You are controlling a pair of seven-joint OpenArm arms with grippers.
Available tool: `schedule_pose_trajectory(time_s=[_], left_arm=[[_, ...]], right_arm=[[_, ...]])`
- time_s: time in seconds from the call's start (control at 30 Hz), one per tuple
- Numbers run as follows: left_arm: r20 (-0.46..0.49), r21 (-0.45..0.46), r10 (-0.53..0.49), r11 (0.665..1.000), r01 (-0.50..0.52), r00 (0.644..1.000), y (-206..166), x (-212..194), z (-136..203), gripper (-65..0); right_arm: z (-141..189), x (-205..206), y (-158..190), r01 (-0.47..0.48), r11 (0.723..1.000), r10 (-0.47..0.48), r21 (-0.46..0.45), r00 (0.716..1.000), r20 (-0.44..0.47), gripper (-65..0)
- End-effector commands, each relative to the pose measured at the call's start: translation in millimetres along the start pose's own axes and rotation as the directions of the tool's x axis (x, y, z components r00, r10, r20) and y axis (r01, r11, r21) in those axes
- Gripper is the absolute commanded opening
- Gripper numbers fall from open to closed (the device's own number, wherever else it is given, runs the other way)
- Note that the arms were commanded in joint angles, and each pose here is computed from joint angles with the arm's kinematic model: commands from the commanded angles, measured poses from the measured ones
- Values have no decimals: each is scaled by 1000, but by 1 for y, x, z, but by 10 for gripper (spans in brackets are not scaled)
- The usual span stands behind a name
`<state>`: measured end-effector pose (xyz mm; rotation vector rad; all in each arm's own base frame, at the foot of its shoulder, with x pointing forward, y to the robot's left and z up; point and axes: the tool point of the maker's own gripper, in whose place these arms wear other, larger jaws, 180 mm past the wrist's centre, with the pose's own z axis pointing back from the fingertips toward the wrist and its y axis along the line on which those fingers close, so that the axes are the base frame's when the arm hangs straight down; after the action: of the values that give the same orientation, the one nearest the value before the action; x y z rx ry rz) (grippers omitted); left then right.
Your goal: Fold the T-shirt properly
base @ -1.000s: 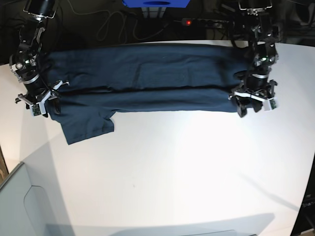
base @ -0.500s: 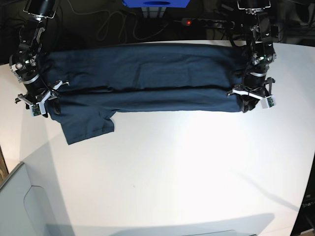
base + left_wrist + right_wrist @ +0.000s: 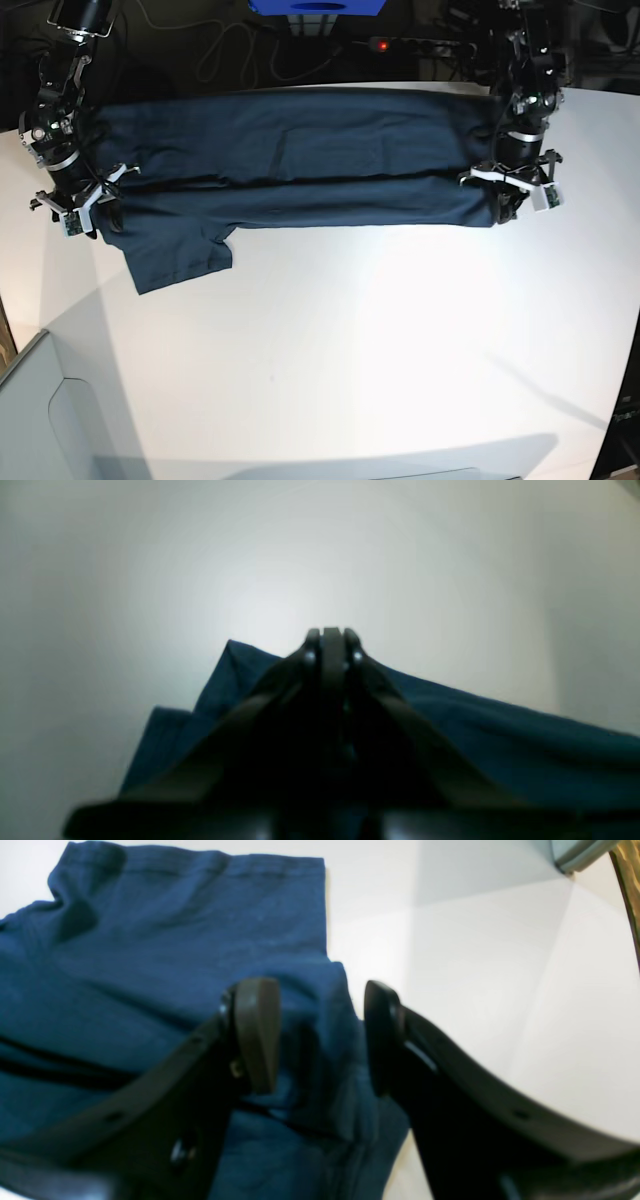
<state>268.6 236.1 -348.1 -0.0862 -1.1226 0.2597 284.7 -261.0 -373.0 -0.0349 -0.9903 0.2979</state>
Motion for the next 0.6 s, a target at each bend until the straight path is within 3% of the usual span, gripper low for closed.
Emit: schedule_pose_trajectory(time_s=[0.0, 0.27, 0.57], left_arm=[[43, -42, -9, 999, 11, 999, -14, 12, 6, -650], [-63, -124, -33, 992, 25, 997, -43, -29, 43, -650], [-144, -117, -52, 993, 36, 988, -35, -55, 48, -650]], right_arm=[[2, 17, -5, -17, 1000, 17, 1, 998, 55, -390], [3, 18, -5, -18, 1000, 18, 1, 998, 58, -390], [1, 17, 1, 1, 1000, -1, 7, 998, 62, -390]])
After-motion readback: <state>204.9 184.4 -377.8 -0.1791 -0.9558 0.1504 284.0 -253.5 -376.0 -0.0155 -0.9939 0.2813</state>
